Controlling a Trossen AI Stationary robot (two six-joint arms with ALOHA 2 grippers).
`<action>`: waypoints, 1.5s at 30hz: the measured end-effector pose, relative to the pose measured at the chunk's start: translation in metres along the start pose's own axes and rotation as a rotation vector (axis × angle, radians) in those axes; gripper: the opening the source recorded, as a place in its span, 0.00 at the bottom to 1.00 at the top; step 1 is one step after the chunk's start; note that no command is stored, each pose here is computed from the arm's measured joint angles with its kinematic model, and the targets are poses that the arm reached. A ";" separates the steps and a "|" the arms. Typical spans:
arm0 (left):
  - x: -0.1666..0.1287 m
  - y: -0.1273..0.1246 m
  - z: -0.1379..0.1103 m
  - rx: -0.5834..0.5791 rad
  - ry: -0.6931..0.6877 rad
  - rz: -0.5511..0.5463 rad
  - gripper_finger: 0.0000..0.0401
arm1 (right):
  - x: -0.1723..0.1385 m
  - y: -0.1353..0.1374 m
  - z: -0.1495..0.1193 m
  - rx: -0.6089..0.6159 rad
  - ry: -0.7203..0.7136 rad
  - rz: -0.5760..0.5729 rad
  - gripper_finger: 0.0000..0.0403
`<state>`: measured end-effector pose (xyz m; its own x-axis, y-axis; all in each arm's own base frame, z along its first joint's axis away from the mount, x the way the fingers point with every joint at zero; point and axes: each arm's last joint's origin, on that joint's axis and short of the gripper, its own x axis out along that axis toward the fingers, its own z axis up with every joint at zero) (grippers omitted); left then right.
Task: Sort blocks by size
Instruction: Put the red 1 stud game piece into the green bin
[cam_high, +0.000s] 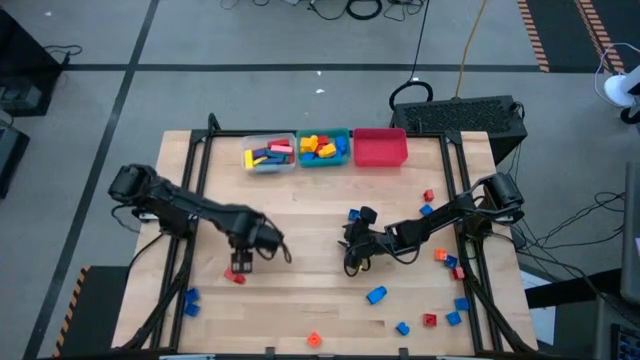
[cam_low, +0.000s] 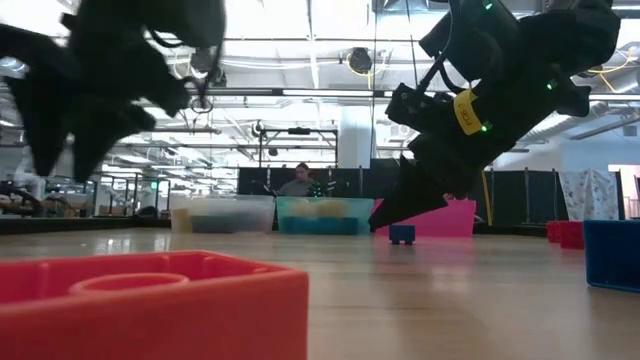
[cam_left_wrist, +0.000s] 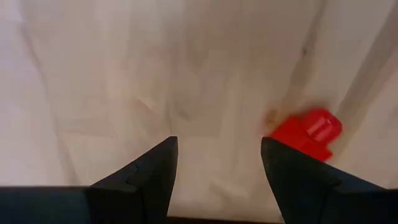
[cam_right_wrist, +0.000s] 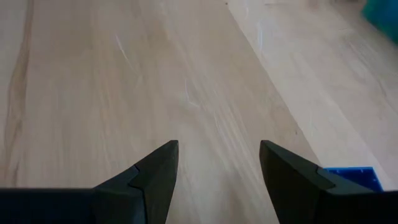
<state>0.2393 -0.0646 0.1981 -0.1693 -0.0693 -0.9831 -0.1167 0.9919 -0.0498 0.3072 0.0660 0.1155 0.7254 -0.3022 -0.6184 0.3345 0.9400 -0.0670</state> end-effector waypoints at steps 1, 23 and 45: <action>0.001 -0.005 -0.002 0.014 0.005 0.000 0.58 | 0.000 0.000 0.000 0.001 -0.002 0.000 0.52; 0.023 -0.084 -0.045 0.289 -0.080 0.050 0.58 | 0.000 0.000 0.001 0.032 -0.009 0.001 0.52; 0.064 -0.067 -0.049 0.289 -0.139 0.131 0.48 | 0.000 0.000 0.002 0.041 -0.023 0.005 0.52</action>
<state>0.1878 -0.1413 0.1468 -0.0270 0.0560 -0.9981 0.1831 0.9818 0.0501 0.3089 0.0659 0.1173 0.7403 -0.3018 -0.6008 0.3550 0.9343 -0.0320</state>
